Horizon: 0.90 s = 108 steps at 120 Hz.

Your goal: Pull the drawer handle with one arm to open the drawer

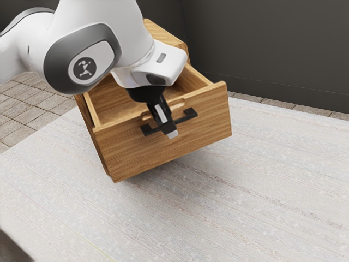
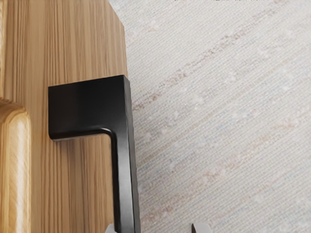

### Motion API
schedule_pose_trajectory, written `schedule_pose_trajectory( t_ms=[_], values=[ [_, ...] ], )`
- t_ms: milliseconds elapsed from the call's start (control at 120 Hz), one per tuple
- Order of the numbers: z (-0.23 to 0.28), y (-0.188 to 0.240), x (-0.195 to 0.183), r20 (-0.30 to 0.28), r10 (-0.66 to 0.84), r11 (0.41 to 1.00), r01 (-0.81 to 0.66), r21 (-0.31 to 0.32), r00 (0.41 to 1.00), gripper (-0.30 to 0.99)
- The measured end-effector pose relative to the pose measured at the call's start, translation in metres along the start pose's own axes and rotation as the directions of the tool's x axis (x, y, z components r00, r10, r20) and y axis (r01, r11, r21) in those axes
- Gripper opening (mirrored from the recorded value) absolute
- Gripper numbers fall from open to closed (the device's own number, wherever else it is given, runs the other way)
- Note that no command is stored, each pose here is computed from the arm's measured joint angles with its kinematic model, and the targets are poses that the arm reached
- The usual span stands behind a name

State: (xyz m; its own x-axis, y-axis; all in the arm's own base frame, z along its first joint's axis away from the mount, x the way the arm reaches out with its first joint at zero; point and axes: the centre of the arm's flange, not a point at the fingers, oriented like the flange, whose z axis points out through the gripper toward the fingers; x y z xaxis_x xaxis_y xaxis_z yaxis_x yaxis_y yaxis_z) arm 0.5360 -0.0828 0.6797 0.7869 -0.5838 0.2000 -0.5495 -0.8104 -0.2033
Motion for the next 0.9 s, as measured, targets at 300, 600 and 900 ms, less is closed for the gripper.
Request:
schedule_pose_trajectory(
  t_ms=[300,600,900],
  values=[
    [-0.007,0.022,0.000,-0.013,-0.001,1.000,0.001,-0.014,1.000,0.12],
    [-0.036,0.044,0.005,-0.054,0.013,1.000,-0.011,0.029,0.998,0.10],
    [-0.162,0.055,-0.032,-0.019,0.004,0.995,-0.002,0.095,1.000,0.54]
  ],
)
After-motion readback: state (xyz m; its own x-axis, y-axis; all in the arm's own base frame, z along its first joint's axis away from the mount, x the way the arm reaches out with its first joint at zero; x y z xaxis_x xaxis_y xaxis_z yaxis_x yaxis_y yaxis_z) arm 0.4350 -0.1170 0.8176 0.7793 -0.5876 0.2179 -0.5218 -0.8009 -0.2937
